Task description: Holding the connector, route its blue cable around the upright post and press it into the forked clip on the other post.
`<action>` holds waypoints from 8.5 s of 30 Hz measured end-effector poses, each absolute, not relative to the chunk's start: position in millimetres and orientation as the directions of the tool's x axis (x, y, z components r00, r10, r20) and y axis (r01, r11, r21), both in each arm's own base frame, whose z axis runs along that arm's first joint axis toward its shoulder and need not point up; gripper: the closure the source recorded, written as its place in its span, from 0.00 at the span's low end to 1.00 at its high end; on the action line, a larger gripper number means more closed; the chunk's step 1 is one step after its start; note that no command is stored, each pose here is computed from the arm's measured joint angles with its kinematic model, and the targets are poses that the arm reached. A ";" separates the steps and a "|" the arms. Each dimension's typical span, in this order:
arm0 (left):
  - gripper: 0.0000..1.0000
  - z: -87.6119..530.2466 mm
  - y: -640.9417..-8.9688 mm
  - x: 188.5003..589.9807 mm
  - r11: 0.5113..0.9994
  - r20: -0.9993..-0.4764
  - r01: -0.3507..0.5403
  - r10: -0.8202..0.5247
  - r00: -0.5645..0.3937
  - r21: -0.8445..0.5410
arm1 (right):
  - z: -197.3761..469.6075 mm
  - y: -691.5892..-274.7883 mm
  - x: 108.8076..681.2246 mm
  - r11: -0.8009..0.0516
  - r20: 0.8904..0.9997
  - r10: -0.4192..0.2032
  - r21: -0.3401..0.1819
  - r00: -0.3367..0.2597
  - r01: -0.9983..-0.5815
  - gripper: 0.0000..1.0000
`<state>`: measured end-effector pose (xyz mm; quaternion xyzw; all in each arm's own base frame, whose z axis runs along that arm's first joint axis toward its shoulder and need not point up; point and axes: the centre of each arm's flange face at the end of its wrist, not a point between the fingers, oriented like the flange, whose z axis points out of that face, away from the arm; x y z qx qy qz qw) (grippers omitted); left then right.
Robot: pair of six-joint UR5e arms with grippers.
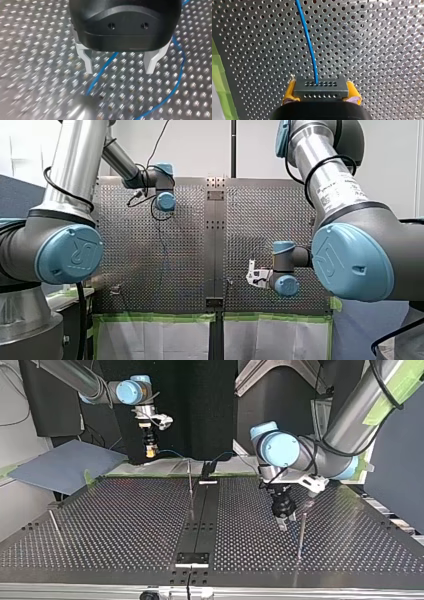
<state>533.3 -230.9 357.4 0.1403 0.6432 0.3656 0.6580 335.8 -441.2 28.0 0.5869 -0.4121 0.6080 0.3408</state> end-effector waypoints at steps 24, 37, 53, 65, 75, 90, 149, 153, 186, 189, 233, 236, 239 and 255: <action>0.00 292.1 -242.6 528.7 0.706 -0.742 -0.233 0.651 -0.158 0.669 | 28.2 -441.3 336.0 -0.428 0.995 -0.068 -0.101 -0.079 -0.898 1.00; 0.00 247.5 -243.6 533.3 0.730 -0.762 -0.217 0.620 -0.187 0.648 | 28.2 -440.5 337.3 -0.431 0.994 -0.070 -0.103 -0.081 -0.897 1.00; 0.00 188.6 -252.1 545.6 0.768 -0.787 -0.175 0.596 -0.160 0.616 | 29.9 -440.3 343.0 -0.440 0.994 -0.070 -0.103 -0.080 -0.892 1.00; 0.00 141.4 -250.7 548.5 0.784 -0.792 -0.136 0.577 -0.199 0.605 | 30.0 -440.5 343.2 -0.440 0.994 -0.069 -0.103 -0.080 -0.892 1.00; 0.00 112.8 -251.9 545.8 0.782 -0.779 -0.100 0.584 -0.228 0.615 | 30.0 -440.4 343.2 -0.440 0.994 -0.069 -0.102 -0.080 -0.892 1.00; 0.00 104.5 -252.0 543.3 0.803 -0.793 -0.069 0.565 -0.228 0.592 | 30.2 -440.4 343.7 -0.441 0.994 -0.069 -0.103 -0.080 -0.892 1.00; 0.00 -20.1 -278.3 514.7 0.810 -0.738 0.174 0.583 -0.340 0.560 | 33.5 -439.0 349.3 -0.446 0.995 -0.065 -0.098 -0.077 -0.889 1.00; 0.00 -21.4 -283.6 511.2 0.829 -0.756 0.205 0.559 -0.341 0.521 | 33.9 -439.4 349.4 -0.446 0.995 -0.064 -0.098 -0.077 -0.890 1.00; 0.00 -18.5 -327.7 509.2 0.916 -0.925 0.365 0.275 -0.262 0.169 | 37.0 -442.0 350.6 -0.445 0.995 -0.066 -0.091 -0.069 -0.891 1.00; 0.00 -16.7 -331.0 511.9 0.916 -0.939 0.377 0.240 -0.245 0.135 | 36.7 -441.4 351.1 -0.446 0.996 -0.067 -0.087 -0.064 -0.891 1.00; 0.00 -14.8 -332.0 516.3 0.924 -0.937 0.289 -0.154 -0.314 -0.249 | 37.9 -429.8 374.6 -0.534 0.993 -0.109 -0.088 -0.035 -0.841 1.00; 0.00 -14.1 -335.3 515.5 0.918 -0.933 0.289 -0.177 -0.313 -0.271 | 38.3 -430.3 376.1 -0.543 0.993 -0.115 -0.086 -0.028 -0.835 1.00; 0.00 -12.7 -339.6 515.3 0.910 -0.930 0.291 -0.206 -0.305 -0.297 | 38.6 -429.6 377.4 -0.554 0.993 -0.119 -0.084 -0.021 -0.828 1.00; 0.00 -5.7 -361.9 507.9 0.875 -0.900 0.257 -0.343 -0.268 -0.410 | 55.0 -429.8 380.7 -0.595 0.993 -0.113 -0.091 -0.029 -0.798 1.00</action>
